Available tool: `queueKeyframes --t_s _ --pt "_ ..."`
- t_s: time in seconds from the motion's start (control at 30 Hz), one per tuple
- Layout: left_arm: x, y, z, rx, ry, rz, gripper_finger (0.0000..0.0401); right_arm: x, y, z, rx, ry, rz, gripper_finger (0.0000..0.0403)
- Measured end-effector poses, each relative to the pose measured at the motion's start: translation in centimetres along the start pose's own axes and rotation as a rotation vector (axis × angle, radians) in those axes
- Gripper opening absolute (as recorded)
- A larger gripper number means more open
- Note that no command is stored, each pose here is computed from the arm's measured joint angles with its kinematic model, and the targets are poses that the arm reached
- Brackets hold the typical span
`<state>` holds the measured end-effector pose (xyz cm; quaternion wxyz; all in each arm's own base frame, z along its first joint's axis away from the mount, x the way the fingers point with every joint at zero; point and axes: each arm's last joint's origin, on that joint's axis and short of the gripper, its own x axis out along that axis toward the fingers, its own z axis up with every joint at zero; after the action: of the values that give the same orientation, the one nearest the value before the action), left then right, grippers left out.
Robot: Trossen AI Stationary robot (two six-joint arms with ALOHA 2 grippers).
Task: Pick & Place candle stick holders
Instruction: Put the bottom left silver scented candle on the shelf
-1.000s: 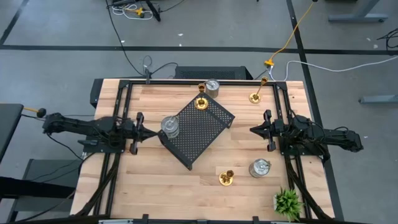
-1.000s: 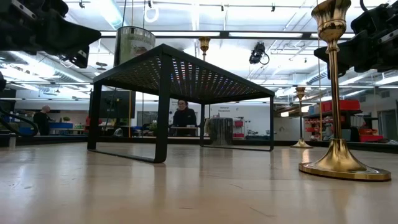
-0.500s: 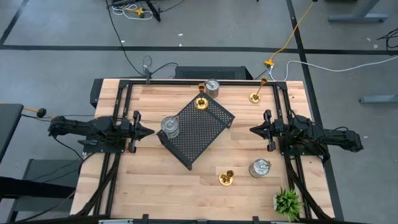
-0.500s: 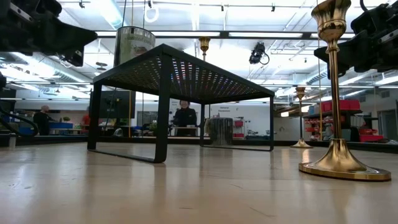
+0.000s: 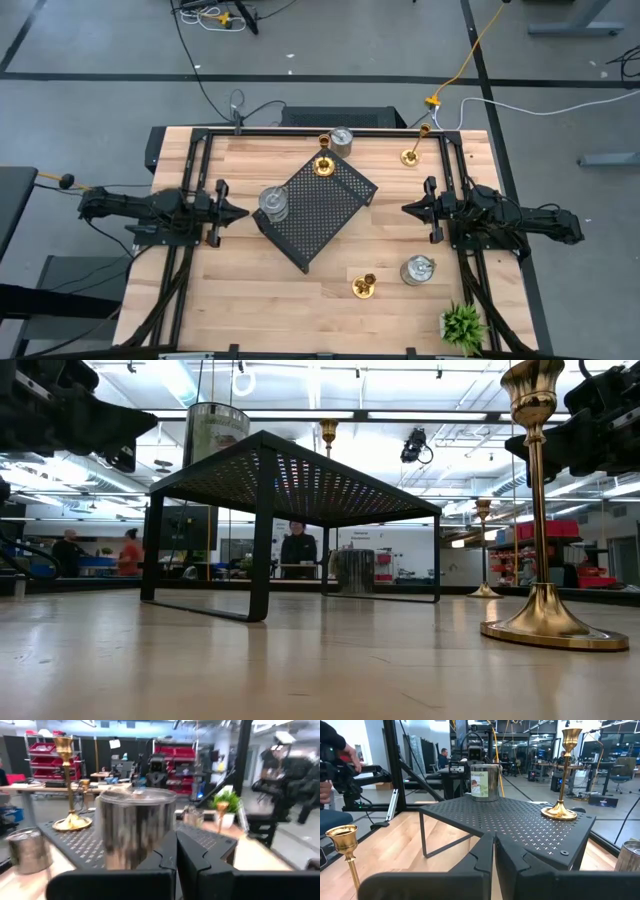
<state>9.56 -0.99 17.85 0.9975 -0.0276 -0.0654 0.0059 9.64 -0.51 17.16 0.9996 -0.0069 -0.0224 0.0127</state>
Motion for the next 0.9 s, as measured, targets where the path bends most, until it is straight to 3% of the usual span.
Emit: queueKeyframes --t_s 0.9 --pt "0.0 1.9 -0.9 0.05 0.1 0.124 0.0011 0.0 0.0 0.0 0.0 0.0 0.0 0.0023"
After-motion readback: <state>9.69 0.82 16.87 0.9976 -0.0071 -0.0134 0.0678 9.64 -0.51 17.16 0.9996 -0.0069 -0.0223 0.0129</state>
